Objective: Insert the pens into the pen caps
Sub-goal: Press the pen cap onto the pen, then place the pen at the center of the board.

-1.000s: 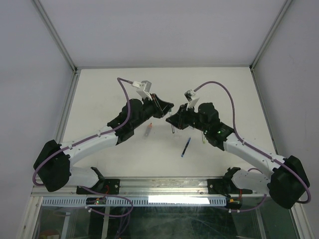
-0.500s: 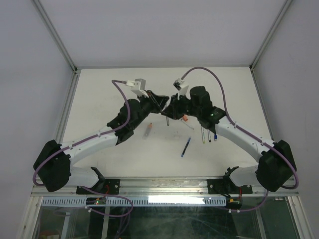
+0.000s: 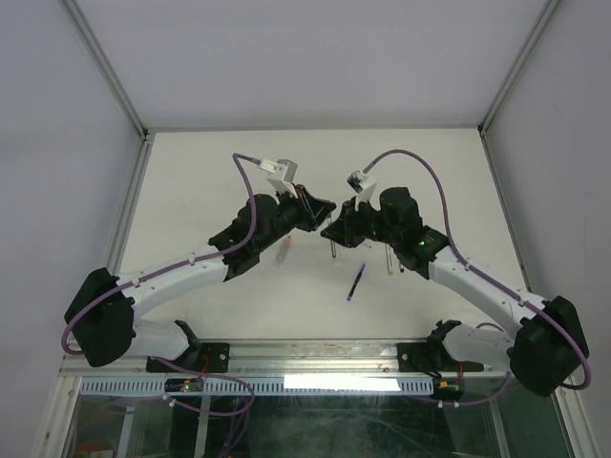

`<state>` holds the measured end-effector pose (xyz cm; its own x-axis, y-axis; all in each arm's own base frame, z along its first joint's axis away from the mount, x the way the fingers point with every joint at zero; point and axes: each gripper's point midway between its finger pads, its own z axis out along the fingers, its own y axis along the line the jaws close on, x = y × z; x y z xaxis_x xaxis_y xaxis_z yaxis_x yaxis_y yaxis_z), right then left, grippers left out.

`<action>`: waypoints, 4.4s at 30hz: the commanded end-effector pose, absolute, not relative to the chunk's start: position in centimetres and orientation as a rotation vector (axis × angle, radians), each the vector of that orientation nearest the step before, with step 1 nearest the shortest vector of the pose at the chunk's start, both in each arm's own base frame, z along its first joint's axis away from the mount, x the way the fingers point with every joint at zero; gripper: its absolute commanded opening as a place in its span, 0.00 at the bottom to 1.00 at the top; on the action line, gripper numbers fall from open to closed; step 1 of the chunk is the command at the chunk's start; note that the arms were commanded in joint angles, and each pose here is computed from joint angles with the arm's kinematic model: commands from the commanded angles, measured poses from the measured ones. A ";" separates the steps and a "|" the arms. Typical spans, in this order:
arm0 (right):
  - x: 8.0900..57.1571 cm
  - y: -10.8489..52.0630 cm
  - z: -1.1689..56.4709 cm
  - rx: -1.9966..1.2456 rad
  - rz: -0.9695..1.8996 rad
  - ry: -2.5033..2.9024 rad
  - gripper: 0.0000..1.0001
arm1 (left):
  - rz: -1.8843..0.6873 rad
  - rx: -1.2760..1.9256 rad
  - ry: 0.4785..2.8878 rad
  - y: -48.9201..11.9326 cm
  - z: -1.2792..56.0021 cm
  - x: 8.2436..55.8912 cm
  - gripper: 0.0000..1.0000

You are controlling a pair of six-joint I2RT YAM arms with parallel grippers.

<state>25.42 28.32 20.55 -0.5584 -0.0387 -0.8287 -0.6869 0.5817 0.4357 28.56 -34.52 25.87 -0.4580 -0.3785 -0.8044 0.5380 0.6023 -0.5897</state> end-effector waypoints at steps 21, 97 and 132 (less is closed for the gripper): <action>24.6 25.2 17.1 -0.056 1.071 1.887 0.00 | -1.172 0.437 2.183 -36.3 14.5 20.1 0.29; 28.4 13.4 3.4 -0.062 0.041 2.778 0.21 | -0.620 0.336 2.040 -25.7 21.8 32.7 0.58; 25.1 16.8 9.6 0.296 0.353 2.447 0.24 | -0.620 0.336 2.069 -26.0 21.2 33.0 0.58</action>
